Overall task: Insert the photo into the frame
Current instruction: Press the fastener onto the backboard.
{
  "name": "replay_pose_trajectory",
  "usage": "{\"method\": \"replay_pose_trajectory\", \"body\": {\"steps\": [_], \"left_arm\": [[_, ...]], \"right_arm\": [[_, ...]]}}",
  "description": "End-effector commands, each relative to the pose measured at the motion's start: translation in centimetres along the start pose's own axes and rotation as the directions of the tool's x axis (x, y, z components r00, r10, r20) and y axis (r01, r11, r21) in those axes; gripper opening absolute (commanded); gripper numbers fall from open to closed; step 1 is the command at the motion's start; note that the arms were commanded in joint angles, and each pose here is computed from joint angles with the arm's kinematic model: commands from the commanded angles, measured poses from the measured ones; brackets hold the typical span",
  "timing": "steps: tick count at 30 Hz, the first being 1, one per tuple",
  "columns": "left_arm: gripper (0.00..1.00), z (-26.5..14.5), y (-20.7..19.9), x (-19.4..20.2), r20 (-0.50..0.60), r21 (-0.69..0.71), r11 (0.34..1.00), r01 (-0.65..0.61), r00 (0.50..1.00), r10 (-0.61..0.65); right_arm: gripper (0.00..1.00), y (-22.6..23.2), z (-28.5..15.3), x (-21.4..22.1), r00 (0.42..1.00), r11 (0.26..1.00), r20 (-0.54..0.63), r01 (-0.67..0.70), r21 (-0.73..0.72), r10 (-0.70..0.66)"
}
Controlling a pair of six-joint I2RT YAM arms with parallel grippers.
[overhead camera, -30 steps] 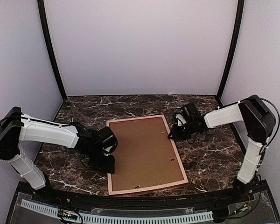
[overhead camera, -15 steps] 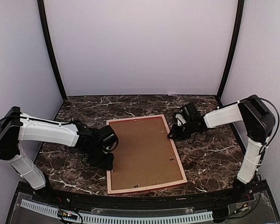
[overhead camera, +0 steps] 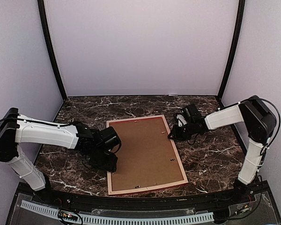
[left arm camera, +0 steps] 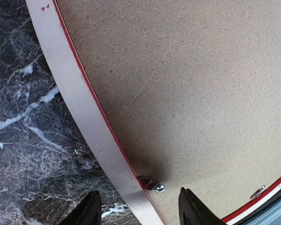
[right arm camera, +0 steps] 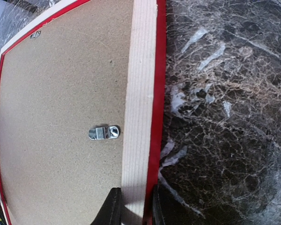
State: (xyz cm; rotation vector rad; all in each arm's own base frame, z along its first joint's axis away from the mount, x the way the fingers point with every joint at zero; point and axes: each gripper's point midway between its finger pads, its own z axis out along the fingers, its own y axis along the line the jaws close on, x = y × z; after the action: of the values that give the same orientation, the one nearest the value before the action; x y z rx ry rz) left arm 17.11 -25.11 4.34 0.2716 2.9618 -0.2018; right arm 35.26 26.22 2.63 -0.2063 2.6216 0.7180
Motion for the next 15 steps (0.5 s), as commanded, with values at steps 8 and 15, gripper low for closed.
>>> {"method": "replay_pose_trajectory", "body": {"steps": [8, 15], "left_arm": [[0.59, -0.9, 0.7, 0.7, -0.022, -0.026, 1.000, -0.008, 1.000, 0.007], [0.60, -0.3, 0.0, 1.1, -0.050, 0.004, 1.000, -0.025, 0.998, 0.025]], "right_arm": [[0.00, -3.1, -0.8, 2.0, 0.990, 0.986, 0.027, -0.140, 0.089, 0.138], [0.00, -3.2, -2.2, 1.7, 0.980, 0.979, 0.090, -0.187, 0.083, 0.179]]}}
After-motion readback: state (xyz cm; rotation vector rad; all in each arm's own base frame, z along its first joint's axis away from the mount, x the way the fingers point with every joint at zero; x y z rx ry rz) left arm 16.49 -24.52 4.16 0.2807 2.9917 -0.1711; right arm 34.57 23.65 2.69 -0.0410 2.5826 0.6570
